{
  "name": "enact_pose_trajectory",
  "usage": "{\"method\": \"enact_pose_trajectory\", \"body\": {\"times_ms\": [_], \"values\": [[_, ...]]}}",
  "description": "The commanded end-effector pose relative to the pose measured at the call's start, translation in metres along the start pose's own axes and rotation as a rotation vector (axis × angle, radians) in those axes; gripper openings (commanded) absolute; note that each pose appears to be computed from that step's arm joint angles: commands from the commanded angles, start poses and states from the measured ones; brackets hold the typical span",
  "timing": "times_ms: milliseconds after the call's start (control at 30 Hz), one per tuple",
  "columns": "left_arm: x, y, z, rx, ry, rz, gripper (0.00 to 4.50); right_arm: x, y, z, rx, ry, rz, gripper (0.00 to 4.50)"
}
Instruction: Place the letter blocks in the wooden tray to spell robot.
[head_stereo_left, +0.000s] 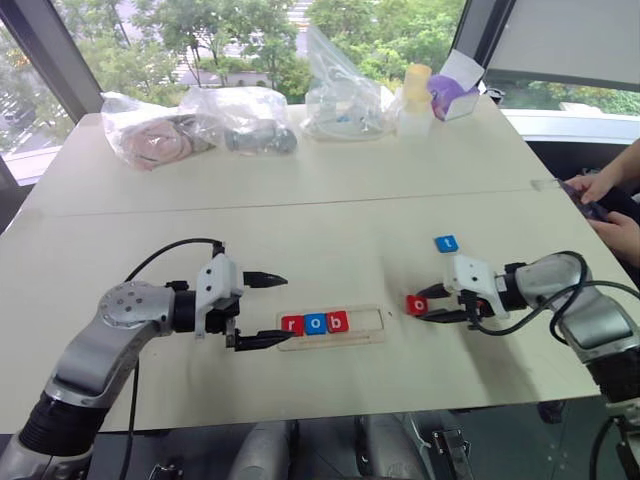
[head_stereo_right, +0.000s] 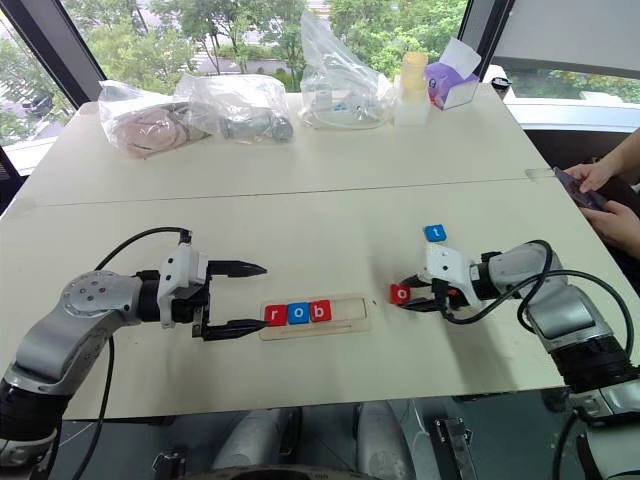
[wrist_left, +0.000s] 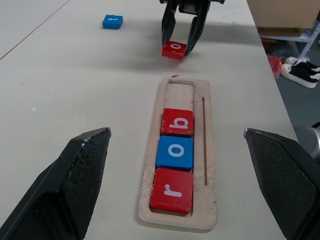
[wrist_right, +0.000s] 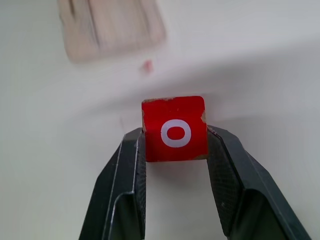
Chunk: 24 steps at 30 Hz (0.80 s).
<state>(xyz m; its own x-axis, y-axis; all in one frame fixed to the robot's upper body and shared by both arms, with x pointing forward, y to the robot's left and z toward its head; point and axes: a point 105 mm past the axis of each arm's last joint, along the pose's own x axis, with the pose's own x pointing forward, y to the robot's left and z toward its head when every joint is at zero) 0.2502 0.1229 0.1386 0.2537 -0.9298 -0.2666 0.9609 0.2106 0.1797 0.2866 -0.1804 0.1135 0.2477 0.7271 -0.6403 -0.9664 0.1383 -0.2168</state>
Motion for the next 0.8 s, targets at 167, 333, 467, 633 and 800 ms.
{"method": "enact_pose_trajectory", "body": {"times_ms": [167, 333, 467, 633, 800], "values": [[-0.002, 0.001, 0.011, 0.034, -0.019, 0.006, 4.50, 0.021, 0.019, 0.046, -0.054, -0.045, 0.060, 1.12], [-0.002, 0.000, 0.011, 0.032, -0.017, 0.007, 4.50, 0.037, 0.024, 0.049, -0.052, -0.034, 0.085, 1.12], [-0.002, 0.000, 0.010, 0.028, -0.015, 0.010, 4.50, 0.045, 0.027, 0.050, -0.049, -0.034, 0.108, 1.12], [-0.003, -0.001, 0.009, 0.024, -0.014, 0.015, 4.50, 0.052, 0.028, 0.049, -0.051, -0.028, 0.119, 1.12], [-0.003, -0.002, 0.009, 0.019, -0.014, 0.017, 4.50, 0.057, 0.026, 0.051, -0.054, -0.030, 0.113, 1.12]]}}
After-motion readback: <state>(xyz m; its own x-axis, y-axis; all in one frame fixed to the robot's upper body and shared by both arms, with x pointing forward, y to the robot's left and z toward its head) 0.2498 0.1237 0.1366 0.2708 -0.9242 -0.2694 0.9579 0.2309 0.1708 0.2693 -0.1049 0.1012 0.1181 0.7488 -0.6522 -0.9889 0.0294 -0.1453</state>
